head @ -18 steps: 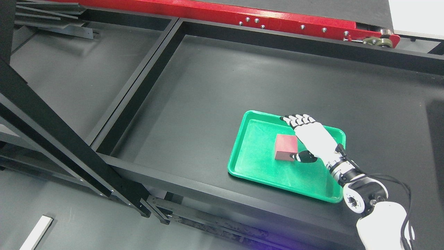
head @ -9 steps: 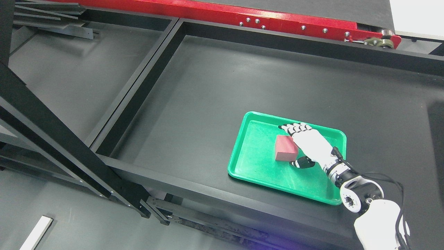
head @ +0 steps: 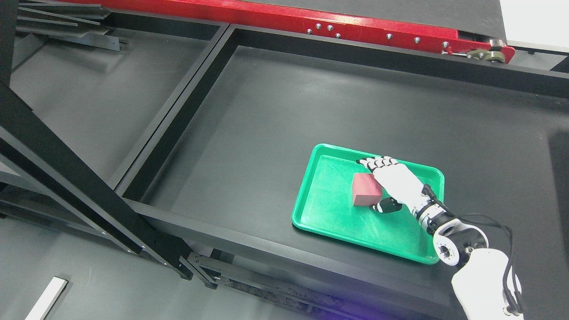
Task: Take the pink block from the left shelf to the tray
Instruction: 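Close the right hand fingers around the pink cube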
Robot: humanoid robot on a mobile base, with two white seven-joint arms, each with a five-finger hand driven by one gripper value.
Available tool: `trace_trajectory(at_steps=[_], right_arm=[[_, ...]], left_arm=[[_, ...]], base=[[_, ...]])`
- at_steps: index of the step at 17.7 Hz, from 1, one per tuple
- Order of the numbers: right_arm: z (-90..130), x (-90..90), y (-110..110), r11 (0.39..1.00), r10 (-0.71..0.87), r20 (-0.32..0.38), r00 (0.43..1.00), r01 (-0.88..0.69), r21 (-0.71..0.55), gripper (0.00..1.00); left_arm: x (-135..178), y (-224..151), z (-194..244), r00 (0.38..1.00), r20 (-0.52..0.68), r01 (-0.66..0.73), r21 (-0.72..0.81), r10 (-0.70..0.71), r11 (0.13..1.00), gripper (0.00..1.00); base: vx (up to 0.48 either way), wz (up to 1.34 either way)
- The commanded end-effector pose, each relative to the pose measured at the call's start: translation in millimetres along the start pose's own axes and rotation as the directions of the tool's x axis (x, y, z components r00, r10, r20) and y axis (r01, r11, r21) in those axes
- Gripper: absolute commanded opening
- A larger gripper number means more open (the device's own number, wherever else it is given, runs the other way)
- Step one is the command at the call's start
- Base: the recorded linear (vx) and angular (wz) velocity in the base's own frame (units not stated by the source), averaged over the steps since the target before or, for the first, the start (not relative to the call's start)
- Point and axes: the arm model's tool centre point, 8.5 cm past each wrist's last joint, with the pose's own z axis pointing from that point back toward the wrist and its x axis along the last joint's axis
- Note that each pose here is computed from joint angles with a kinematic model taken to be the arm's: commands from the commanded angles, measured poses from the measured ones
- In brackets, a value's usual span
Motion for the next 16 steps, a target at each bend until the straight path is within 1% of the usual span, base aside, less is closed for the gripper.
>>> trace_trajectory(at_steps=[1, 4, 6, 9, 10, 12, 15, 16], right_arm=[[-5.2, 0.8, 2.9, 1.000, 0.001, 0.005, 1.000, -0.001, 0.013, 0.83], [-4.6, 0.3, 3.8, 1.000, 0.002, 0.004, 1.000, -0.002, 0.016, 0.82], [-4.3, 0.6, 4.6, 1.000, 0.003, 0.005, 1.000, -0.003, 0.018, 0.76], [-3.4, 1.2, 5.8, 1.000, 0.004, 0.012, 1.000, -0.004, 0.019, 0.76], [-3.1, 1.5, 5.9, 1.000, 0.004, 0.012, 1.000, -0.004, 0.018, 0.73], [-2.1, 0.7, 6.5, 1.000, 0.007, 0.012, 1.000, -0.008, 0.021, 0.60], [-0.6, 0.9, 9.4, 1.000, 0.006, 0.013, 1.000, -0.006, 0.029, 0.36], [-0.4, 1.4, 9.6, 1.000, 0.006, 0.014, 1.000, -0.006, 0.027, 0.31]], left_arm=[[8.8, 10.6, -0.7, 1.000, 0.013, 0.003, 0.017, -0.004, 1.000, 1.00], [7.8, 10.7, -0.6, 1.000, 0.012, 0.004, 0.017, -0.004, 1.000, 1.00], [7.8, 10.7, -0.6, 1.000, 0.012, 0.004, 0.017, -0.004, 1.000, 1.00], [7.8, 10.7, -0.6, 1.000, 0.012, 0.004, 0.017, -0.004, 1.000, 1.00], [7.8, 10.7, -0.6, 1.000, 0.012, 0.004, 0.017, -0.004, 1.000, 1.00], [7.8, 10.7, -0.6, 1.000, 0.012, 0.004, 0.017, -0.004, 1.000, 1.00], [7.8, 10.7, -0.6, 1.000, 0.012, 0.004, 0.017, -0.004, 1.000, 1.00], [8.8, 10.6, -0.7, 1.000, 0.013, 0.003, 0.017, -0.004, 1.000, 1.00]], base=[[0.000, 0.00], [0.000, 0.00], [0.000, 0.00], [0.000, 0.00], [0.000, 0.00], [0.000, 0.00], [0.000, 0.00], [0.000, 0.00]])
